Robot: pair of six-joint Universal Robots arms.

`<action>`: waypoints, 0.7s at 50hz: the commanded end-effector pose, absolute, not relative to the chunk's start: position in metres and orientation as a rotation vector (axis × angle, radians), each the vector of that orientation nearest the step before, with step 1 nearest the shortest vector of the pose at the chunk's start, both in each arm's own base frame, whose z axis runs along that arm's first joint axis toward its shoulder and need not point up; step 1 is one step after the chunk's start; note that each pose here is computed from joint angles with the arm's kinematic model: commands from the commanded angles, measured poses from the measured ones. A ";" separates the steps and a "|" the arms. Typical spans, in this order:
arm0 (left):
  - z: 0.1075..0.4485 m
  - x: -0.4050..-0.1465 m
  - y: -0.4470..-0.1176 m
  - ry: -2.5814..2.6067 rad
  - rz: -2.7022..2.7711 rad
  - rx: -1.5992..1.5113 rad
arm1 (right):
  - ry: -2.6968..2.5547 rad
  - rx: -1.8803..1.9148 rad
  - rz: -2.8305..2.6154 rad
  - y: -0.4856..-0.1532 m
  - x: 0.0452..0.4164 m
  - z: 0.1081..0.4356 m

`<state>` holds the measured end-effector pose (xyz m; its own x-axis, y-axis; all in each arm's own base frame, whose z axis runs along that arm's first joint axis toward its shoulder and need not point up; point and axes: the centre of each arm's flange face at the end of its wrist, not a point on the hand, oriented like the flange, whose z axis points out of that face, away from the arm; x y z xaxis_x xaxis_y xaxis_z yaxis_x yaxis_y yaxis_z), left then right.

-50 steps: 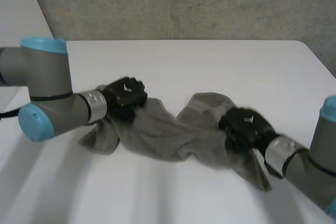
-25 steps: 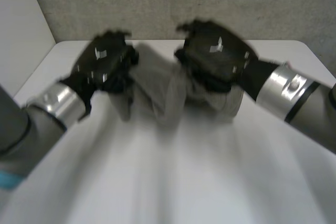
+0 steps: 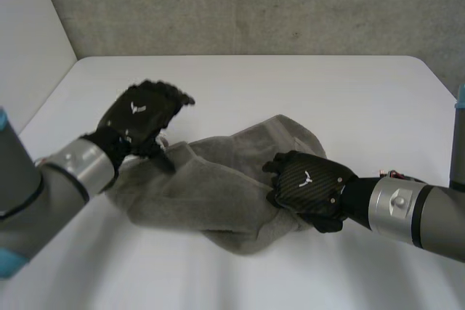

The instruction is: Fold the towel.

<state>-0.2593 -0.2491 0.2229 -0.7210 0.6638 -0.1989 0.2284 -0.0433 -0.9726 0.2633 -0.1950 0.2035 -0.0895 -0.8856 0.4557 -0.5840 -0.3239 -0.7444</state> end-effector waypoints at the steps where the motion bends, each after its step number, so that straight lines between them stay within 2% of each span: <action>1: 0.216 -0.271 -0.279 -1.951 1.754 -0.953 | 1.698 -1.725 -1.324 -0.192 0.262 0.193; 5: 0.201 -0.279 -0.286 -2.023 1.632 -0.984 | 1.740 -1.626 -1.341 -0.195 0.263 0.189; 9: 0.180 -0.287 -0.284 -2.071 1.530 -1.151 | 1.889 -1.434 -1.368 -0.211 0.255 0.185; 14: 0.162 -0.290 -0.278 -2.069 1.481 -1.340 | 1.984 -1.326 -1.340 -0.214 0.252 0.181; 27: 0.154 -0.300 -0.273 -2.047 1.448 -1.391 | 2.017 -1.312 -1.295 -0.207 0.252 0.174; 32: 0.159 -0.299 -0.269 -2.053 1.434 -1.394 | 2.060 -1.284 -1.334 -0.219 0.244 0.176; 35: 0.176 -0.291 -0.265 -2.067 1.450 -1.379 | 2.092 -1.260 -1.368 -0.227 0.238 0.180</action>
<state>-0.2984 -0.2699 0.1608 -0.5012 0.8162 -0.2874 0.5441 0.0390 -0.8381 0.2466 -0.2146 0.1753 -0.5021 -0.8503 0.1576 -0.4930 0.1318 -0.8600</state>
